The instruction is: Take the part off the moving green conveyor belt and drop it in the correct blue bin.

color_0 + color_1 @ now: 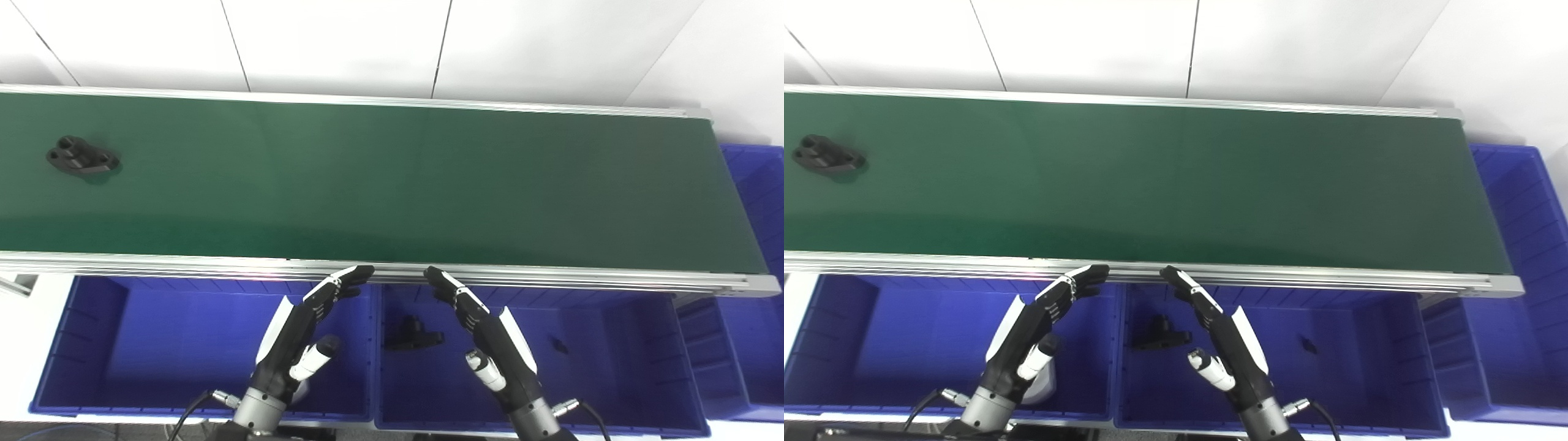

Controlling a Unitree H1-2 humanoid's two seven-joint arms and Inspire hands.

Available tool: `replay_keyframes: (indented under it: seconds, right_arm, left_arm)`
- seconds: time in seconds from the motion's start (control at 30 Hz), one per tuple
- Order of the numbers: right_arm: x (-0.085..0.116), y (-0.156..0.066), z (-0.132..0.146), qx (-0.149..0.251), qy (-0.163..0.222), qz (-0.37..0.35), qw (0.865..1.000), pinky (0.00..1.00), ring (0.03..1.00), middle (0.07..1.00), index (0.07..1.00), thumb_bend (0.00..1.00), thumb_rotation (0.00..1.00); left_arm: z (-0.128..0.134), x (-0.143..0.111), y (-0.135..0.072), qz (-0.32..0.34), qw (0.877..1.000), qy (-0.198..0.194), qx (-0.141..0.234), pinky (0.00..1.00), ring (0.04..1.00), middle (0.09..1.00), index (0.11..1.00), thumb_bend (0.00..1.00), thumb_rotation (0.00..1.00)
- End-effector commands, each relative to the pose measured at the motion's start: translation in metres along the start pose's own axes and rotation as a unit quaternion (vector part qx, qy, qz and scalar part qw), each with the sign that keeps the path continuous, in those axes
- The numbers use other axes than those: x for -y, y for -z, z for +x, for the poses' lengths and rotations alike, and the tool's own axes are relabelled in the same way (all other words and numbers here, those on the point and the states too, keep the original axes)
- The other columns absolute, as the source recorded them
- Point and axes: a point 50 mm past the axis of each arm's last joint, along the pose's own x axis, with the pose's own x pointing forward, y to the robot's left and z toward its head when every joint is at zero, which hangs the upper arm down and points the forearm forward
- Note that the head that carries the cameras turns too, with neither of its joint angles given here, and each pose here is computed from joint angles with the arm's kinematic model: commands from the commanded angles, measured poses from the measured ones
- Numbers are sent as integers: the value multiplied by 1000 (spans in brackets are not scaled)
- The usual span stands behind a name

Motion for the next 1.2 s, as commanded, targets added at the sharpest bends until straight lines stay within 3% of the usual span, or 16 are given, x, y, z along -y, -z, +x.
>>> replay_keyframes:
  seconds: [0.0,0.87,1.17]
  right_arm:
    - [-2,-8,1,36,3,3,999,898,928,934,886,871,1000]
    - [-2,-7,0,32,5,10,999,904,929,931,879,859,989]
    - [-2,9,6,9,3,1,1000,866,916,923,872,871,988]
  left_arm:
    - [-1,-2,-5,-6,1000,0,22,814,850,842,809,814,998]
    - [-3,-3,-5,-4,1000,1,19,829,860,848,814,815,1000]
    - [1,-3,11,-5,1000,0,-4,807,849,840,803,815,997]
